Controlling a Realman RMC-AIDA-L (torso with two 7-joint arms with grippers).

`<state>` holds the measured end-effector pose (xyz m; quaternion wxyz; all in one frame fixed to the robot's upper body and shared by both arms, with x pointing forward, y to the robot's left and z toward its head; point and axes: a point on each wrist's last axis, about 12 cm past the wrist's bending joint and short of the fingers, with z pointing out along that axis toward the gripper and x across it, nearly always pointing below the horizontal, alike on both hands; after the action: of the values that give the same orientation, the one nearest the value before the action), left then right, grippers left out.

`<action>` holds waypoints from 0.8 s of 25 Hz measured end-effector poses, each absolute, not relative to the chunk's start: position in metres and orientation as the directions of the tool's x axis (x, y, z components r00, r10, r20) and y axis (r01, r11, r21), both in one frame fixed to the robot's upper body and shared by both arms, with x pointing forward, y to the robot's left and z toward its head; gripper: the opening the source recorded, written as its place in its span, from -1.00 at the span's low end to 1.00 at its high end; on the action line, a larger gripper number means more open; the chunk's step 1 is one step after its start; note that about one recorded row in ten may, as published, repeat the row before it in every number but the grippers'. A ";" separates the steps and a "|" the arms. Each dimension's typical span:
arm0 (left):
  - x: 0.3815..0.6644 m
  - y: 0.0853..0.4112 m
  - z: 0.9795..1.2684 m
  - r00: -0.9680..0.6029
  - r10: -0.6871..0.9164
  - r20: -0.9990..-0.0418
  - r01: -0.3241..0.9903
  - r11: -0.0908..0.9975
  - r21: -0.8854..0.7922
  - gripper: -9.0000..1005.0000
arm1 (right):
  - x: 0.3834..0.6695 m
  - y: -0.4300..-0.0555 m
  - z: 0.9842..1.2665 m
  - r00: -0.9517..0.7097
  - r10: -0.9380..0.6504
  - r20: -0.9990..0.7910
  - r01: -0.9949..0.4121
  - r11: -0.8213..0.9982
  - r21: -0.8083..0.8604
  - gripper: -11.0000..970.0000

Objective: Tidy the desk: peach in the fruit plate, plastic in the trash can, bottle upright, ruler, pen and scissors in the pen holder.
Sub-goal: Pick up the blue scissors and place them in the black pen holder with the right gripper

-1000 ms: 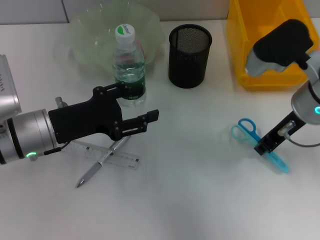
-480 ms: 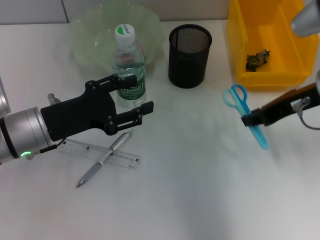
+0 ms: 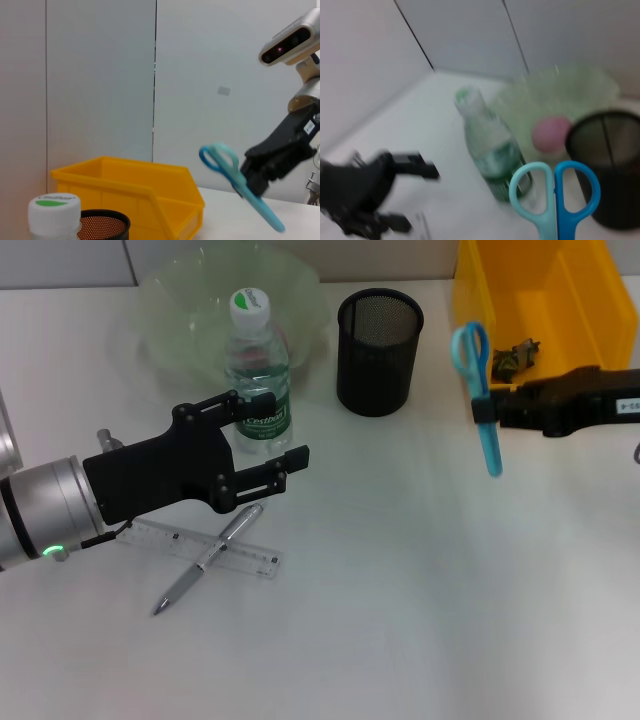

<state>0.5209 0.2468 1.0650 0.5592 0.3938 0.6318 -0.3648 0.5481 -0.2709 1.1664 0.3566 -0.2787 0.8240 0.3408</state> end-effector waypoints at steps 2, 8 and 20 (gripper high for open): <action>0.521 0.247 1.065 -0.064 0.090 -0.994 0.906 0.423 -0.020 0.44 | 0.548 -0.277 1.161 -0.543 -0.162 -0.824 -0.730 0.577 0.367 -0.55; 0.520 0.247 1.064 -0.068 0.090 -0.994 0.906 0.422 -0.024 0.44 | 0.548 -0.292 1.139 -0.391 0.013 -0.920 -0.773 0.537 0.336 -0.55; 0.520 0.247 1.064 -0.069 0.091 -0.993 0.905 0.424 -0.024 0.44 | 0.580 -0.282 1.108 -0.161 0.113 -0.981 -0.713 0.673 0.194 -0.55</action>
<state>0.5201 0.2465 1.0638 0.5577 0.3933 0.6333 -0.3650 0.5799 -0.2824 1.1079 0.6091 -0.2202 0.6823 0.3390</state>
